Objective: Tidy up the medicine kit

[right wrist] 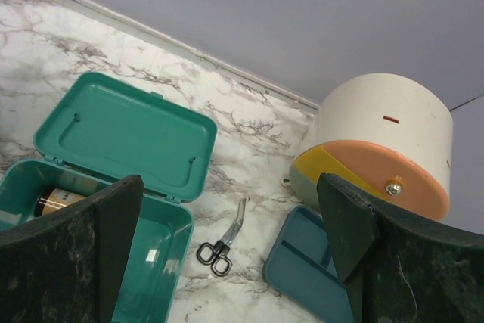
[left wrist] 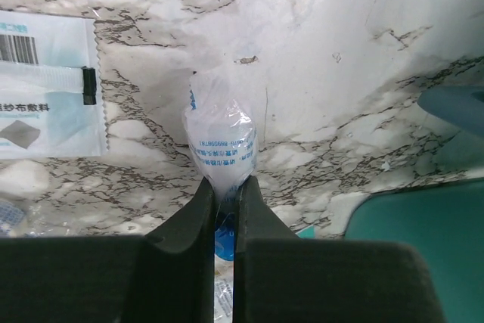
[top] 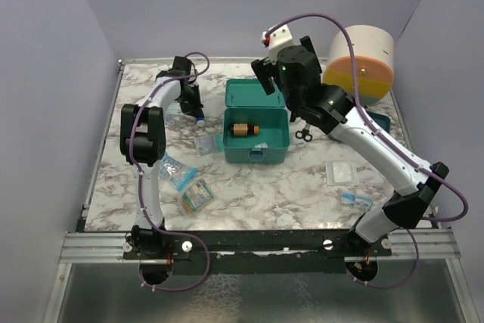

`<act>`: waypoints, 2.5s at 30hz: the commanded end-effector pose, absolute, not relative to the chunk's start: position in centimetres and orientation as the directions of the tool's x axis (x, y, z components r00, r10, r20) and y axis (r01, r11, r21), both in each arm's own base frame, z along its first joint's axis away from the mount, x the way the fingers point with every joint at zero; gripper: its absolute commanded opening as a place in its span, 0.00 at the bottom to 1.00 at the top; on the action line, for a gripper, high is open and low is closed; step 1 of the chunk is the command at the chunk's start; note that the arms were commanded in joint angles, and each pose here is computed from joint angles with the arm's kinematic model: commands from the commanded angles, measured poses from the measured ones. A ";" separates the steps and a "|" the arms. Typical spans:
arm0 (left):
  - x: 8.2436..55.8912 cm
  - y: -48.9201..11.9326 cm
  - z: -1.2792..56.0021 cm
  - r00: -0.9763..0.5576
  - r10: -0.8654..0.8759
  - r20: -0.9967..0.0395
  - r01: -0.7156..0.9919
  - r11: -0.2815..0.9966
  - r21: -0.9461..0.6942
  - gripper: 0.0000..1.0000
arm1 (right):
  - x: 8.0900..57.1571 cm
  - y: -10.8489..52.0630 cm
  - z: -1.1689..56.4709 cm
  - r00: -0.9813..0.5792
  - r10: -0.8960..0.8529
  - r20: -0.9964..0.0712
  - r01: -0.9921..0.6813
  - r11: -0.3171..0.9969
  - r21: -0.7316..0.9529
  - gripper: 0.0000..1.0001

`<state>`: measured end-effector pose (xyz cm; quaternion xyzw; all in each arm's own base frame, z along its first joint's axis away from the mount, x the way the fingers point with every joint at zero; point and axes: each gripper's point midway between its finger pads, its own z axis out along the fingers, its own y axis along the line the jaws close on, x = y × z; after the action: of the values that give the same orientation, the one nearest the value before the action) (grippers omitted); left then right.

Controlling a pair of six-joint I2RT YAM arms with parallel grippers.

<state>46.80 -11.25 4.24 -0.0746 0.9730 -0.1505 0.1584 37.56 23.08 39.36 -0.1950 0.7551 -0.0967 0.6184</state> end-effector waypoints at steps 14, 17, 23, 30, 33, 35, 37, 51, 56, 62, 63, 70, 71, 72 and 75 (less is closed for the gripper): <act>45.4 -15.9 24.1 -0.529 0.516 -0.673 0.666 0.745 0.048 0.00 | 39.8 18.3 37.1 -0.249 -0.176 -0.952 -0.040 0.984 -0.172 1.00; 43.1 -19.3 24.9 -0.431 0.622 -0.653 0.788 0.613 0.064 0.00 | 40.6 18.1 36.8 -0.257 -0.165 -0.952 -0.039 0.986 -0.160 1.00; 38.0 -24.6 23.6 -0.247 0.776 -0.580 0.939 0.340 0.056 0.00 | 41.7 16.7 36.5 -0.274 -0.151 -0.950 -0.021 0.988 -0.152 1.00; 33.8 -26.0 20.3 -0.098 0.877 -0.471 0.993 0.120 0.018 0.00 | 41.4 15.5 36.6 -0.278 -0.160 -0.947 -0.025 0.987 -0.159 1.00; 33.0 -25.7 18.8 -0.046 0.904 -0.424 0.998 0.057 0.013 0.00 | 41.0 15.0 36.3 -0.285 -0.160 -0.945 -0.025 0.987 -0.160 1.00; 32.7 -25.5 18.0 -0.008 0.917 -0.398 1.000 0.016 0.017 0.00 | 40.8 14.7 36.2 -0.289 -0.158 -0.944 -0.023 0.987 -0.159 1.00; 32.5 -25.6 17.7 0.020 0.920 -0.392 1.000 -0.012 0.022 0.00 | 40.5 14.4 36.0 -0.292 -0.158 -0.943 -0.020 0.987 -0.159 1.00; 29.6 -26.0 16.5 0.037 0.929 -0.368 0.996 -0.063 -0.058 0.00 | 39.6 7.1 35.8 -0.301 -0.056 -0.952 0.195 0.974 -0.119 1.00; 29.3 -26.0 15.1 0.022 0.933 -0.358 0.995 -0.057 -0.087 0.00 | 39.8 5.3 37.1 -0.274 -0.047 -0.961 0.243 0.963 -0.117 1.00; 28.6 -26.6 13.8 0.007 0.935 -0.354 0.990 -0.057 -0.130 0.00 | 39.7 4.6 38.2 -0.254 -0.058 -0.966 0.261 0.957 -0.126 1.00; 28.4 -26.7 13.6 0.008 0.936 -0.352 0.989 -0.060 -0.138 0.00 | 39.7 4.6 38.2 -0.255 -0.059 -0.965 0.261 0.957 -0.127 1.00; 27.7 -27.1 12.4 -0.008 0.938 -0.347 0.983 -0.056 -0.173 0.00 | 38.9 4.2 37.5 -0.272 -0.049 -0.961 0.265 0.956 -0.124 1.00; 27.6 -27.1 12.1 -0.010 0.939 -0.344 0.983 -0.055 -0.177 0.00 | 38.8 4.2 37.4 -0.274 -0.049 -0.961 0.265 0.956 -0.124 1.00; 27.6 -27.2 12.0 -0.012 0.939 -0.343 0.982 -0.053 -0.180 0.00 | 38.7 4.1 37.3 -0.276 -0.049 -0.960 0.265 0.956 -0.125 1.00; 27.8 -27.3 11.8 -0.023 0.941 -0.339 0.982 -0.042 -0.182 0.10 | 38.5 3.9 37.3 -0.280 -0.053 -0.958 0.271 0.954 -0.132 1.00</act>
<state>28.38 -26.55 12.62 0.7034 0.6877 -0.1669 0.0670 39.50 5.00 36.78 0.0534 0.7927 -0.1249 0.5943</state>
